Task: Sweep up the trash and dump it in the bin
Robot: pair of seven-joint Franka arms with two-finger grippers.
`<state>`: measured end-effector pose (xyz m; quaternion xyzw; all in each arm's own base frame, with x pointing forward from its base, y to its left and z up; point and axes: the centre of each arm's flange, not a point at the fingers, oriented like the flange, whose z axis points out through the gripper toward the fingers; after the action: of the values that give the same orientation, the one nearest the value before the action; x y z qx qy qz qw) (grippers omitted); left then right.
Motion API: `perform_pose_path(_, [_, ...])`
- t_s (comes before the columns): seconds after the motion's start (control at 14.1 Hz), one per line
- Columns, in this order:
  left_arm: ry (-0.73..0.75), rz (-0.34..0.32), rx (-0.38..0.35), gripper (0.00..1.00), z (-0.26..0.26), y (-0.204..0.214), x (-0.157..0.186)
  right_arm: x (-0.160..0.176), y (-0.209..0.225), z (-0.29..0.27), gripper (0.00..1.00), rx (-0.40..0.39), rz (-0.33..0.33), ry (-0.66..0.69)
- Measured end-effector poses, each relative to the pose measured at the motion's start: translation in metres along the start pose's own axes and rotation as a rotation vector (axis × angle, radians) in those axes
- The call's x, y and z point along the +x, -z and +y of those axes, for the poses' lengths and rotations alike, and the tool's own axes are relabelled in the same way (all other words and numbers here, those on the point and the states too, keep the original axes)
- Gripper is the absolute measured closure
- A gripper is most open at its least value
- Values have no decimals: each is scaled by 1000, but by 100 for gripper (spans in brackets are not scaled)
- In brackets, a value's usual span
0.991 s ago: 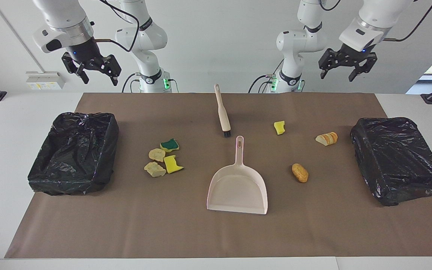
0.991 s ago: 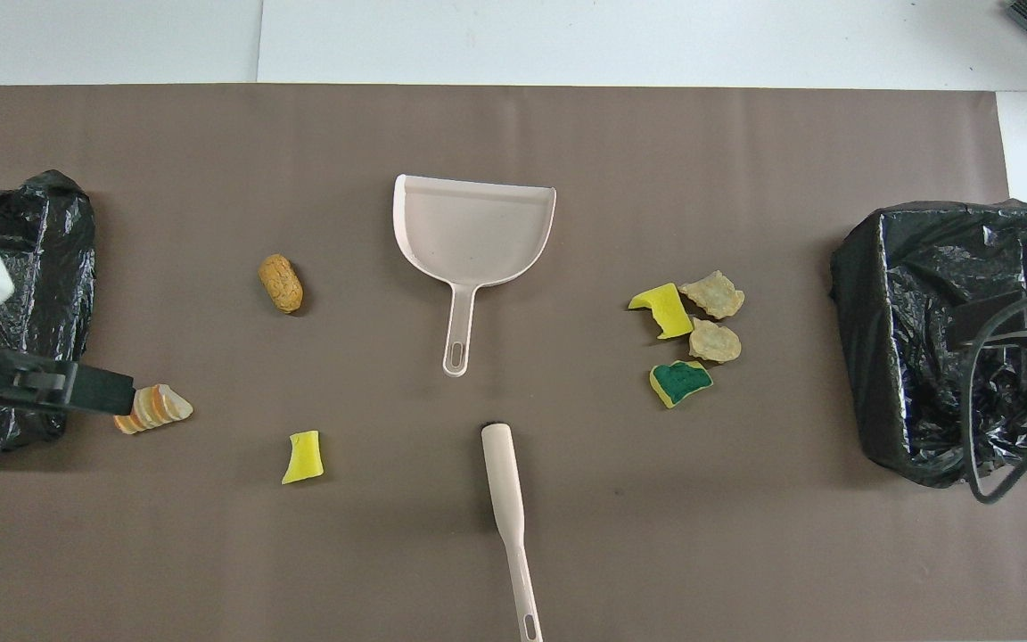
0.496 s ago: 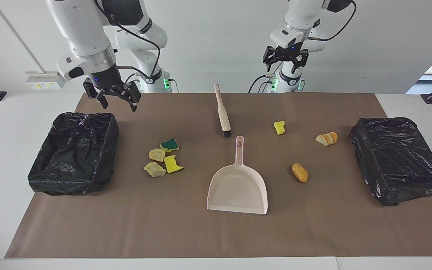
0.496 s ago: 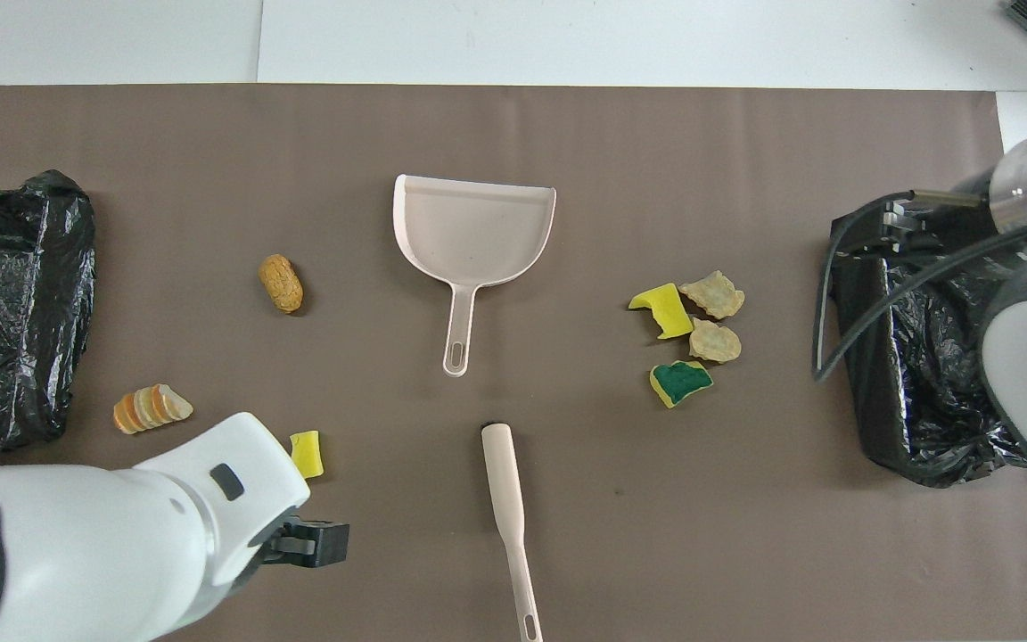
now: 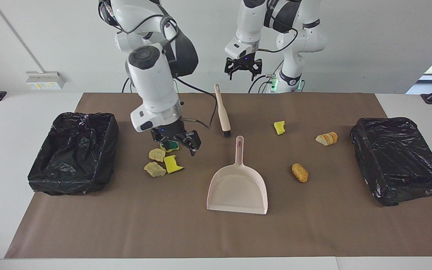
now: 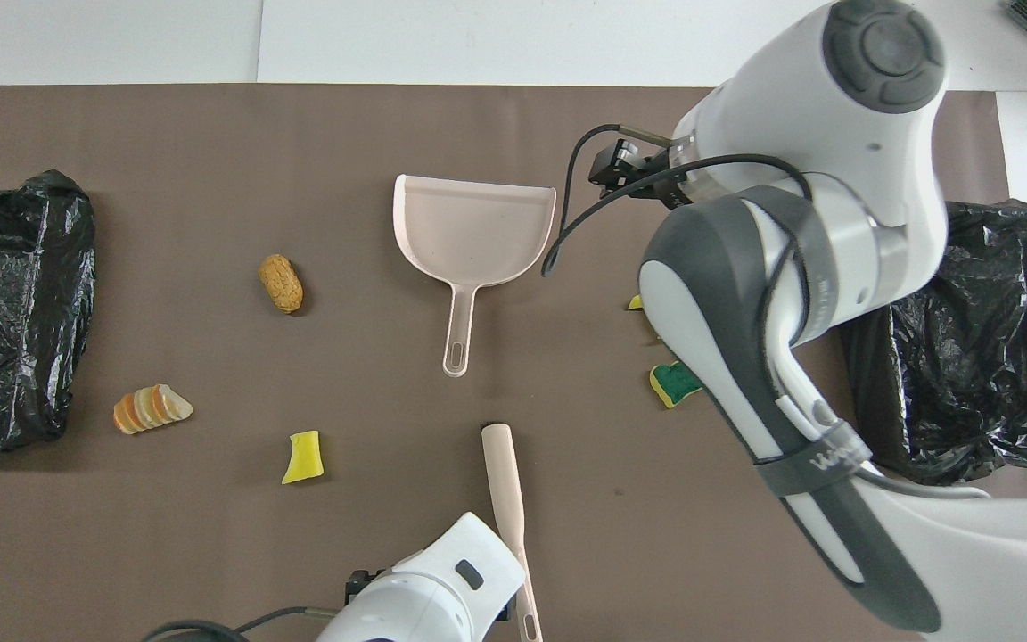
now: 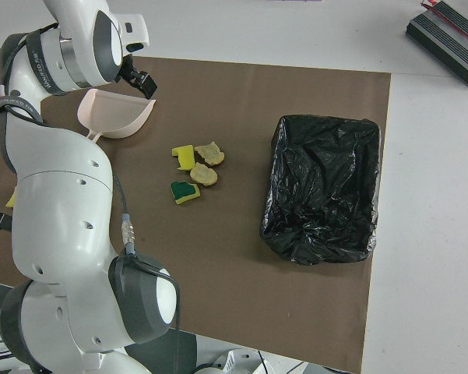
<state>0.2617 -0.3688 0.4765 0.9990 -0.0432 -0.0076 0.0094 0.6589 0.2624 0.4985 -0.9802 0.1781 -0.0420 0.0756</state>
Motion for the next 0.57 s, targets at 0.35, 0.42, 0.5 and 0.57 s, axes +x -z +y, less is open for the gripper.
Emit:
perform_pose_path(0.35, [25,58,-37,0,39,-85,-40,-65,-64,-74,0,-18,-51,-61])
perform_pose_path(0.42, [32,60,-67,0,43,-91,-36,-78,-76,-85,0,-26,-62,-60])
perform_pose_path(0.5, [38,44,-92,0,45,-99,-30,-90,-86,-94,0,-30,-69,-51])
perform_pose_path(0.57, [47,15,-113,0,45,-110,-24,-100,-96,-102,0,-35,-77,-35])
